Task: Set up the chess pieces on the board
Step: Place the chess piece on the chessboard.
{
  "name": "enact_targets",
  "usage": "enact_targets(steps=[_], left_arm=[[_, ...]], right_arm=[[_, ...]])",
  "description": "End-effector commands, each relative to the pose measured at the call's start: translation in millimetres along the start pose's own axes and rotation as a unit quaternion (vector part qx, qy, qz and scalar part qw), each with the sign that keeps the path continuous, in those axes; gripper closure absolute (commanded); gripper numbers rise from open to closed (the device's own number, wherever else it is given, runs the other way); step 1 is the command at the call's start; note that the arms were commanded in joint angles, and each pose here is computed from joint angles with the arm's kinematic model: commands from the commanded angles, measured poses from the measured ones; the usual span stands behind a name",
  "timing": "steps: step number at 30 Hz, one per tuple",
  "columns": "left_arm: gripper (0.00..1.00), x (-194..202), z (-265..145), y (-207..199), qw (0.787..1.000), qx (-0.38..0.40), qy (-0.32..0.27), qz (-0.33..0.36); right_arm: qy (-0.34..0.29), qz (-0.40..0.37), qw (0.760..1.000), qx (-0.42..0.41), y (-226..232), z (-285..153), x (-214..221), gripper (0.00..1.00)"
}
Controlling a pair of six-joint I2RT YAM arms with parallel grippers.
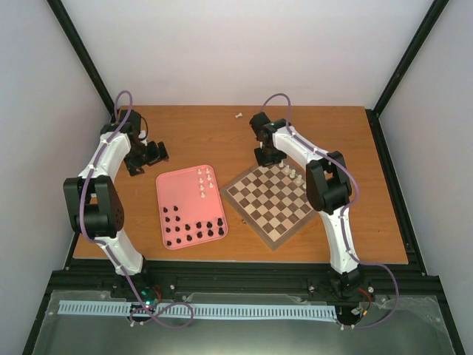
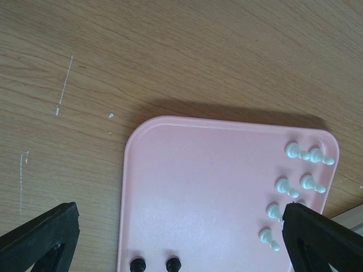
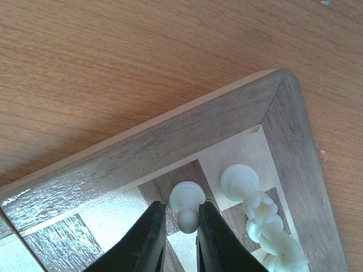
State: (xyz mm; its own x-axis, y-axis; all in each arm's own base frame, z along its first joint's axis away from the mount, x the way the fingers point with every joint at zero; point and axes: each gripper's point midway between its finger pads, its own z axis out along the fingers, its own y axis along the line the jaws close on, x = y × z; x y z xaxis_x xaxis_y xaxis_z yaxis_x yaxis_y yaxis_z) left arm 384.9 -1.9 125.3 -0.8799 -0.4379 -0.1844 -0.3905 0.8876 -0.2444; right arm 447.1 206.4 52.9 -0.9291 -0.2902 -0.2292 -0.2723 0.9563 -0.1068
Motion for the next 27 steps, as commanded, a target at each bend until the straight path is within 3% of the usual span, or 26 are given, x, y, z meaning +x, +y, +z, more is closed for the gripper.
enact_targets(steps=[1,18,27], left_arm=[[0.0,-7.2,-0.8,-5.5,1.0,0.007,-0.008,0.004],[0.0,-7.8,1.4,-5.8,1.0,0.008,-0.006,0.003],[0.0,-10.4,2.8,-7.1,1.0,0.009,-0.005,0.001]], right_arm=[[-0.001,0.003,1.0,0.008,-6.9,-0.9,-3.3,0.8],[-0.042,-0.003,0.998,-0.038,7.5,-57.1,-9.0,0.65],[-0.059,-0.05,0.99,-0.118,64.2,-94.9,-8.5,0.62]])
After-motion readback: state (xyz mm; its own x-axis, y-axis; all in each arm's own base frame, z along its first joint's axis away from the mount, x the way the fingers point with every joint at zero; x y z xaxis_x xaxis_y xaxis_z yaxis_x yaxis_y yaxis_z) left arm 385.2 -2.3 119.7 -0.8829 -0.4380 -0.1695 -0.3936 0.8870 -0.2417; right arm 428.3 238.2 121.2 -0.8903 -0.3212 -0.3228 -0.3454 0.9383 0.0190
